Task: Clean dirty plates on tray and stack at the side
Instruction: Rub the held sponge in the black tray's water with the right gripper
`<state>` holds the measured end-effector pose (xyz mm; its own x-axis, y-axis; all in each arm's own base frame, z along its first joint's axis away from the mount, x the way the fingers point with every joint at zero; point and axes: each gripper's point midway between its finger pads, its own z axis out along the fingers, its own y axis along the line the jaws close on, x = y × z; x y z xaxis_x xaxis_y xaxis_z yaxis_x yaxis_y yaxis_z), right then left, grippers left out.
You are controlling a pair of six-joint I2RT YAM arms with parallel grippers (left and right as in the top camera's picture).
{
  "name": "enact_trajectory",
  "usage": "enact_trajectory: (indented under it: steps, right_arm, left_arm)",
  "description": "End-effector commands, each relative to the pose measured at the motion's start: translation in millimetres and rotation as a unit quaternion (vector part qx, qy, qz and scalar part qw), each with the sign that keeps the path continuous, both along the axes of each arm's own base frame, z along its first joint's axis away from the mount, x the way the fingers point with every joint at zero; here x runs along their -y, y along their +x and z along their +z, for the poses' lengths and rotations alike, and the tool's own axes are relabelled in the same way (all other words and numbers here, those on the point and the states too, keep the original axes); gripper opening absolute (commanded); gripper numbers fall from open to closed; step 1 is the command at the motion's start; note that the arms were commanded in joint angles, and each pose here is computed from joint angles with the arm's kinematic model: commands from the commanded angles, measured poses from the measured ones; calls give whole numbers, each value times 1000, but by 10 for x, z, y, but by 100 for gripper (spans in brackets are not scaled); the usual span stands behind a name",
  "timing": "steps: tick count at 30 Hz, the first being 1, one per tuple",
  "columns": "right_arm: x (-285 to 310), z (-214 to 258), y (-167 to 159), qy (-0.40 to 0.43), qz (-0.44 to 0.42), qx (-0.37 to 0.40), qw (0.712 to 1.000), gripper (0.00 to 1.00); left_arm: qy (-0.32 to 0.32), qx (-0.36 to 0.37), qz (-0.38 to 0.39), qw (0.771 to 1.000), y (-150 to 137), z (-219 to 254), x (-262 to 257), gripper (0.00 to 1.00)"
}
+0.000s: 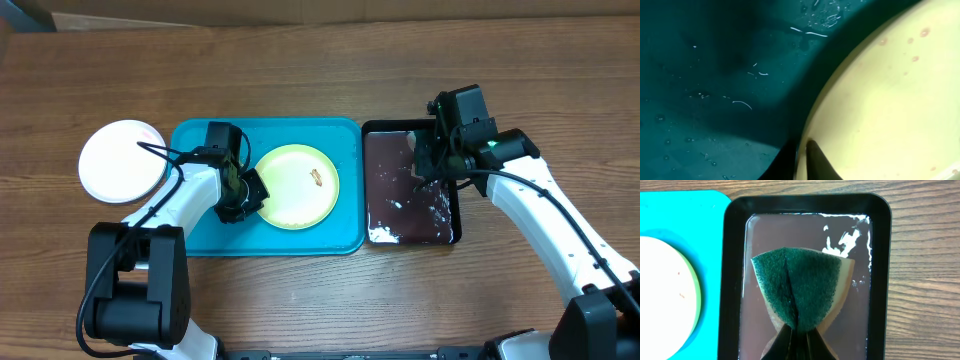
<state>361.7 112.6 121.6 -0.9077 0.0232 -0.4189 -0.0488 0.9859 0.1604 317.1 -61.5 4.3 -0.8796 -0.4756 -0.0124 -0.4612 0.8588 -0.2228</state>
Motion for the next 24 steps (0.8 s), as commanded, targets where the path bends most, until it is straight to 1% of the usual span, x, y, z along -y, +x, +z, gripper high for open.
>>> enact_trajectory:
  steps: [1, 5, 11, 14, 18, 20, 21, 23, 24]
  right_arm:
    - [-30, 170, 67, 10, 1, 23, 1000, 5]
    - [-25, 170, 69, 9, 1, 23, 1000, 6]
    - [-23, 165, 61, 8, 1, 21, 1000, 7]
    - [-22, 164, 60, 8, 1, 21, 1000, 7]
    - [-22, 162, 58, 8, 1, 21, 1000, 7]
    - [-21, 159, 54, 8, 1, 20, 1000, 7]
    - [-20, 159, 53, 8, 1, 20, 1000, 7]
    - [-19, 155, 46, 7, 1, 18, 1000, 7]
    - [-18, 154, 44, 7, 1, 18, 1000, 7]
  left_arm:
    - [10, 4, -10, 1000, 35, 5, -36, 8]
    - [11, 7, -14, 1000, 90, 116, -60, 10]
    - [13, 13, -30, 999, 136, 177, -58, 18]
    - [16, 16, -35, 999, 143, 179, -66, 18]
    - [18, 16, -36, 999, 144, 178, -71, 12]
    - [18, 15, -37, 999, 141, 177, -70, 13]
    - [18, 15, -37, 999, 137, 176, -68, 15]
    - [18, 12, -37, 999, 124, 172, -70, 24]
    - [19, 10, -37, 999, 113, 166, -75, 26]
